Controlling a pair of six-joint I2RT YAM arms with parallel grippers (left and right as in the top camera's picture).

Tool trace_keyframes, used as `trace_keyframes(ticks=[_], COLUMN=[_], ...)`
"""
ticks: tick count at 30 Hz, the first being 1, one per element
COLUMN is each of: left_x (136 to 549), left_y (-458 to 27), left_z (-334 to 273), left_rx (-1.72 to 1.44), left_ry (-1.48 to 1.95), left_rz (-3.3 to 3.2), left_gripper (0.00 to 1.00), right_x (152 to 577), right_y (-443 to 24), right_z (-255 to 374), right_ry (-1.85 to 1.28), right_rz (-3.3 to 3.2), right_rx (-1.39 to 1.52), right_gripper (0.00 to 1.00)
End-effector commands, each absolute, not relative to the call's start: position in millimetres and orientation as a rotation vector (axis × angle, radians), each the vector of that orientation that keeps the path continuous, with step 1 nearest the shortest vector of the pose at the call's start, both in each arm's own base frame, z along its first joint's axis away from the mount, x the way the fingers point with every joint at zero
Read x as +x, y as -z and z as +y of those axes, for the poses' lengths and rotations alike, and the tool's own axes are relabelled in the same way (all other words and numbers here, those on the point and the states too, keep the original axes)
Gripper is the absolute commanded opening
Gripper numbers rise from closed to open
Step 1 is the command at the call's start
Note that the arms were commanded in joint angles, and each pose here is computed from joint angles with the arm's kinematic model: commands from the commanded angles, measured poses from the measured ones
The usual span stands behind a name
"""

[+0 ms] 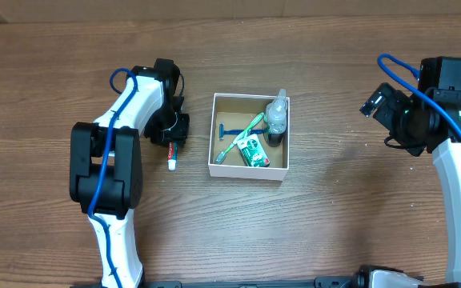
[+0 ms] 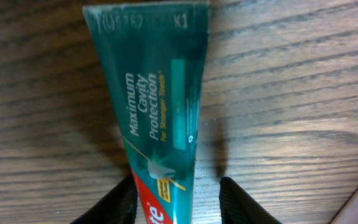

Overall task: Pack container
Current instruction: 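Place the toothbrush into the box with the left gripper, then grasp the Colgate toothpaste tube with the left gripper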

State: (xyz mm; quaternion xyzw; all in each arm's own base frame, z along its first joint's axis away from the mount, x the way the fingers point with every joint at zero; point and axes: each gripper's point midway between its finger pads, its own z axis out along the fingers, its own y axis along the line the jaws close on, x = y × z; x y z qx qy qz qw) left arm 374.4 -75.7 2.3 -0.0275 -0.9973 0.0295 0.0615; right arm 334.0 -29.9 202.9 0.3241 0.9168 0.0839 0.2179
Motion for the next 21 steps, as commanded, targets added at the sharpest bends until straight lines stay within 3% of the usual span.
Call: trace_keyframes(ticks=[1,4,8,12,15,17,19,21], left_x=[365.8,373.4,402.2,387.8,379.5,375.7,373.6,382.5], left_y=[6.6,-22.8,-139.2,-222.9,-210.4,-176.0,-156.0,-161.0], left_z=[-76.0,-77.1,-95.0,-152.6,-188.4,-211.1,-211.4,-199.0], left_rx=[-0.060,-0.067,-0.140,-0.435,-0.634,-0.718,-0.723,-0.618], left_ry=[-0.107,-0.116,-0.220,-0.355,-0.299,-0.259,-0.155,-0.103], left_rz=[-2.966,-3.007,-3.273,-3.465,-3.438,-3.377,-3.339,-3.393], left_gripper=[0.19,0.04,0.13,0.17,0.17,0.17,0.11,0.28], right_x=[337.5,337.5,337.5,337.5,337.5,337.5,337.5,337.5], right_y=[-208.9,-208.9,-208.9,-208.9,-208.9,-208.9,-208.9,-208.9], right_z=[-31.1,-31.1,-31.1,-31.1,-31.1,-31.1,-31.1,-31.1], right_ry=[-0.240,-0.240,-0.240,-0.240,-0.240,-0.240,-0.240,-0.240], right_rz=[2.515,2.515,2.515,2.515,2.515,2.515,2.515,2.515], right_rx=[0.903,0.903,0.903,0.903,0.903,0.903,0.903,0.903], right_gripper=[1.00,1.00,1.00,1.00,1.00,1.00,1.00,1.00])
